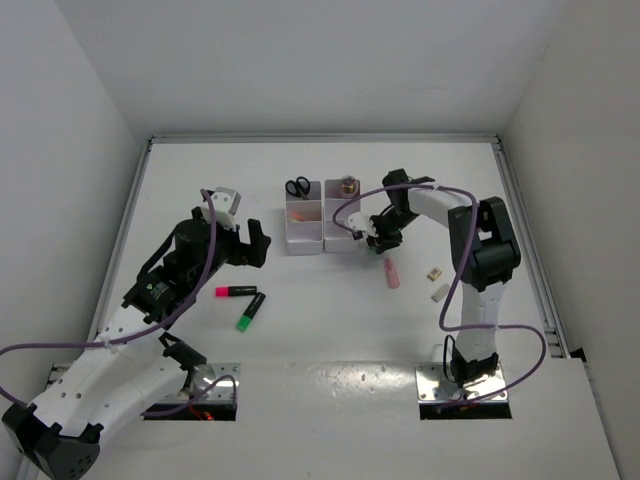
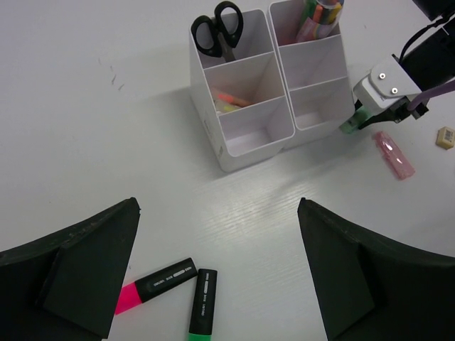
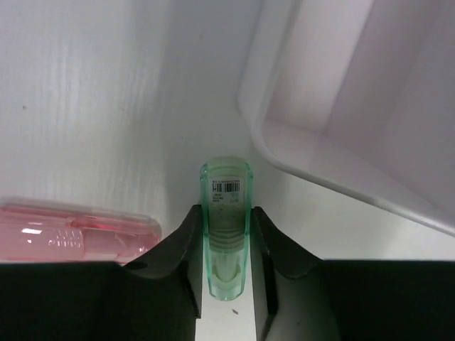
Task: Sort the stationery into containers
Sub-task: Pick up the stationery from the center of the board, then place the stationery in the storage box.
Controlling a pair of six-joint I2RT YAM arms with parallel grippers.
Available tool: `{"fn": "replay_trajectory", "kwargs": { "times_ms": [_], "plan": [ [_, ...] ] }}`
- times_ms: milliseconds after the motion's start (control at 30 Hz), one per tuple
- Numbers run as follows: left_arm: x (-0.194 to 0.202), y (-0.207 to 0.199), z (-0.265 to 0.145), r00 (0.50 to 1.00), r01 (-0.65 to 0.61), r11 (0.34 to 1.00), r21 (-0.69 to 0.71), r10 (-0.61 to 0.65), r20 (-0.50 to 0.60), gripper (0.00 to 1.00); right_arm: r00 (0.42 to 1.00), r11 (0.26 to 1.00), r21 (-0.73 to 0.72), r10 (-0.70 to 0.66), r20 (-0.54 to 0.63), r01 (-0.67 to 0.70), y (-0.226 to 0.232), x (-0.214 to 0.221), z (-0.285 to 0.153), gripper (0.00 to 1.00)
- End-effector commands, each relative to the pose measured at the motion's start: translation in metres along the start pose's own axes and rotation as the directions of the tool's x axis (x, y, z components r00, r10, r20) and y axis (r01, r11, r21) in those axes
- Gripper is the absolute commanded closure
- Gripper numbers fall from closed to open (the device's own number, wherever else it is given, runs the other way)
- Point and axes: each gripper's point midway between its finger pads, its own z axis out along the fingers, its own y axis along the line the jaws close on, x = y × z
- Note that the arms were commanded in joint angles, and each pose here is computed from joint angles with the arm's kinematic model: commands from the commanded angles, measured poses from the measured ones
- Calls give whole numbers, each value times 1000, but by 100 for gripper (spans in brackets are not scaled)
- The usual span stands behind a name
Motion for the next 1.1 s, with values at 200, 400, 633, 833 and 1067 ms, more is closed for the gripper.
{"fn": "replay_trajectory", "kwargs": {
  "times_ms": [200, 400, 633, 833, 1067],
  "plan": [
    [-10, 3, 1, 999, -4, 1000, -10, 4, 41, 0, 1000, 997, -80, 21, 16, -20, 48, -16, -28, 94],
    [-8, 3, 3, 999, -5, 1000, -12, 5, 32, 0, 991, 998, -4, -56, 120, 56, 52, -70, -74, 94],
    [-6, 3, 5, 1000, -6, 1000, -14, 7, 23, 0, 977, 965, 246, 39, 209, -91, -7, -119, -100, 100],
    [-4, 3, 7, 1000, 2, 1000, -15, -1, 14, 0, 970, 786, 586, 72, 232, -198, -76, -150, -126, 100],
    [-5, 5, 7, 1000, 2, 1000, -24, -1, 16, 0, 976, 749, 636, 69, 204, -186, -99, -169, -119, 100]
  ]
}}
